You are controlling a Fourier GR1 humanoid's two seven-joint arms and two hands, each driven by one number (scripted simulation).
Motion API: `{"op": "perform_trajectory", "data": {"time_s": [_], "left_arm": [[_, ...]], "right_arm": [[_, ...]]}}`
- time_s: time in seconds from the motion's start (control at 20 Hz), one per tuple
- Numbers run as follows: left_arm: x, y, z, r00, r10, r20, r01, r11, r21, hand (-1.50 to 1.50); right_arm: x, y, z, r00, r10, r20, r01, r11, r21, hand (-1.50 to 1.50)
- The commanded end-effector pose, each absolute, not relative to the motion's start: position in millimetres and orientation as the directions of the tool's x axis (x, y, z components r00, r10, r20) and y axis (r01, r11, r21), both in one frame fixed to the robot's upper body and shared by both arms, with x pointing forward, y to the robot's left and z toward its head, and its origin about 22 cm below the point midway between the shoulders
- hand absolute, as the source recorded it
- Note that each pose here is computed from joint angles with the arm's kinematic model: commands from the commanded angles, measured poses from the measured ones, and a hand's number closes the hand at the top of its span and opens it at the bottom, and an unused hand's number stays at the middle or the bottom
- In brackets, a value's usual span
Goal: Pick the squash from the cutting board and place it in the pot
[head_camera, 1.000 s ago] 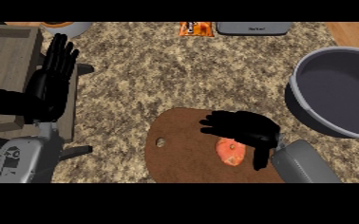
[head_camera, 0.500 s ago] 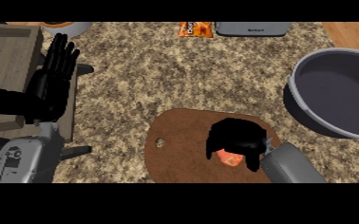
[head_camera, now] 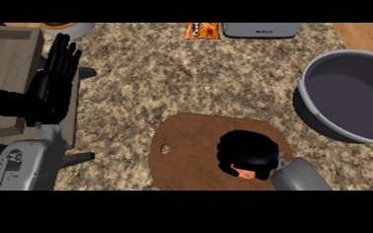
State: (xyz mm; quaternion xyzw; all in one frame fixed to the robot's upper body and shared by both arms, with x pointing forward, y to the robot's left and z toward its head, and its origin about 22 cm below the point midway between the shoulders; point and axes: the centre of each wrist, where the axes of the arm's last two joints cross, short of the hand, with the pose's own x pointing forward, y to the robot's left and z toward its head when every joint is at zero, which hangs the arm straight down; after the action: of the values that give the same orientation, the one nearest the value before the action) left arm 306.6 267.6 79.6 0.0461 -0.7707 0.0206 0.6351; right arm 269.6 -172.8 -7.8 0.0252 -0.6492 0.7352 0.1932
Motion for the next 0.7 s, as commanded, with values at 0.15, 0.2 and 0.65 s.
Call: {"op": "perform_trajectory", "data": {"time_s": [0.15,0.2,0.65], "left_arm": [[302.0,266.8,86.6,-0.189,-0.04,0.981,-0.101,0.995,0.022,0.0],[299.7,281.9,84.4,-0.179,-0.047,0.983,-0.11,0.994,0.028,0.0],[300.0,276.1,84.2,-0.203,-0.055,0.978,-0.123,0.992,0.03,0.0]], "right_arm": [[256.7,-188.2,9.8,-0.894,0.357,0.271,-0.253,0.096,-0.963,1.5],[257.7,-199.2,23.8,-0.897,0.347,0.275,-0.24,0.14,-0.961,1.5],[319.3,-239.9,37.9,-0.092,0.933,0.348,0.076,0.355,-0.932,1.5]]}}
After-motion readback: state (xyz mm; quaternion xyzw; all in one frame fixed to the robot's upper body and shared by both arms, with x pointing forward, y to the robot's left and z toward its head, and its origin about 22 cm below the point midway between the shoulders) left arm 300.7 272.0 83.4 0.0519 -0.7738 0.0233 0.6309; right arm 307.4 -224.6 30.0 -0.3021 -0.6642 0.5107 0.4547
